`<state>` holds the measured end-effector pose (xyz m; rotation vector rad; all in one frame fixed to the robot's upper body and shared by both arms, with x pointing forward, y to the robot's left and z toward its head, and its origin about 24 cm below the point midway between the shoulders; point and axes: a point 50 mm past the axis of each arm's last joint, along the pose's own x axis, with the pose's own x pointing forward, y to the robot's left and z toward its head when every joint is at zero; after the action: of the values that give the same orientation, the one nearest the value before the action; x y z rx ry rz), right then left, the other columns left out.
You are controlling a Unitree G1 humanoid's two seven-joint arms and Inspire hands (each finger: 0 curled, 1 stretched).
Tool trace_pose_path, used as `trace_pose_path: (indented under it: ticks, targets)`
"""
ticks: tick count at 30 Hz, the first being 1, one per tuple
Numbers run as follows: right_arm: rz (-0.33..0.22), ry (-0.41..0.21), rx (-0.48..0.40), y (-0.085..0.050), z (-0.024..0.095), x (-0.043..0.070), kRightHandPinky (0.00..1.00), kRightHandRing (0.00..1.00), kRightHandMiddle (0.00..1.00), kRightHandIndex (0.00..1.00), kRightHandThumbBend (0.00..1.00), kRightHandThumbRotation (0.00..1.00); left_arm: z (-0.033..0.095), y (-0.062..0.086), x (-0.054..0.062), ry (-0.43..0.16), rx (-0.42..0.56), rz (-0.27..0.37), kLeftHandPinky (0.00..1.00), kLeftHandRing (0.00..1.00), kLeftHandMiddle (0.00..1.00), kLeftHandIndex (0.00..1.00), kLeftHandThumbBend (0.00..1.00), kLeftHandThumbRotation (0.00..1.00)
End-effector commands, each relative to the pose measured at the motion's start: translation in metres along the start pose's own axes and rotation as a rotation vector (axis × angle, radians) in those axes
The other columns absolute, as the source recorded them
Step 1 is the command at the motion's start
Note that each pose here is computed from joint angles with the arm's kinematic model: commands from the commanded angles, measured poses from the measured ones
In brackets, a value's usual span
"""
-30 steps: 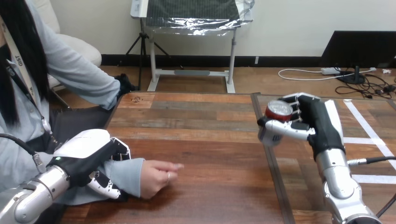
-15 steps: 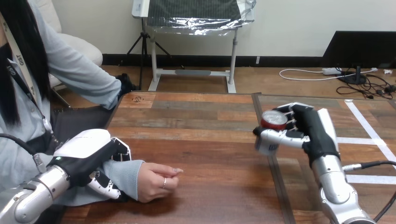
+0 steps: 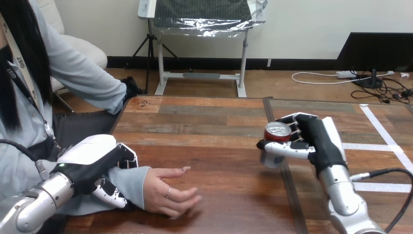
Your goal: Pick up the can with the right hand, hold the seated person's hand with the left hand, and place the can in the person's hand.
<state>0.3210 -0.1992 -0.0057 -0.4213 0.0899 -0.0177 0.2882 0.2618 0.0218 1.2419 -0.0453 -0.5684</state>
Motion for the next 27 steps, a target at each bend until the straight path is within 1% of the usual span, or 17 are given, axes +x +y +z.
trace_pose_path:
  ticks: [1, 5, 11, 14, 20, 23, 27]
  targets:
    - [-0.002, -0.114, 0.004, 0.002, 0.029, 0.014, 0.37, 0.43, 0.50, 0.53, 0.81, 0.00, 0.030, 0.040, 0.024, -0.167, 0.008, 0.168, 0.25, 0.31, 0.37, 0.40, 0.82, 0.00]
    - [0.005, -0.107, 0.009, 0.006, 0.030, 0.015, 0.37, 0.43, 0.50, 0.53, 0.81, 0.00, 0.033, 0.041, 0.026, -0.168, 0.005, 0.174, 0.25, 0.30, 0.36, 0.40, 0.82, 0.00]
    - [0.020, -0.128, -0.001, 0.011, 0.032, 0.014, 0.37, 0.43, 0.50, 0.53, 0.82, 0.00, 0.039, 0.044, 0.029, -0.196, 0.001, 0.185, 0.24, 0.29, 0.36, 0.40, 0.82, 0.00]
    - [0.027, -0.124, -0.006, 0.014, 0.032, 0.014, 0.37, 0.42, 0.50, 0.53, 0.82, 0.00, 0.041, 0.045, 0.031, -0.206, 0.000, 0.189, 0.24, 0.29, 0.36, 0.40, 0.82, 0.00]
    - [0.043, -0.147, -0.031, 0.020, 0.035, 0.013, 0.38, 0.43, 0.50, 0.53, 0.82, 0.00, 0.047, 0.048, 0.034, -0.226, 0.005, 0.197, 0.24, 0.29, 0.36, 0.40, 0.81, 0.00]
    - [0.047, -0.153, -0.027, 0.024, 0.037, 0.013, 0.39, 0.44, 0.50, 0.53, 0.82, 0.00, 0.050, 0.050, 0.035, -0.236, 0.004, 0.200, 0.24, 0.29, 0.36, 0.40, 0.81, 0.00]
    - [0.062, -0.155, 0.002, 0.029, 0.038, 0.013, 0.40, 0.44, 0.50, 0.53, 0.82, 0.00, 0.053, 0.051, 0.037, -0.245, 0.012, 0.201, 0.24, 0.30, 0.37, 0.40, 0.82, 0.00]
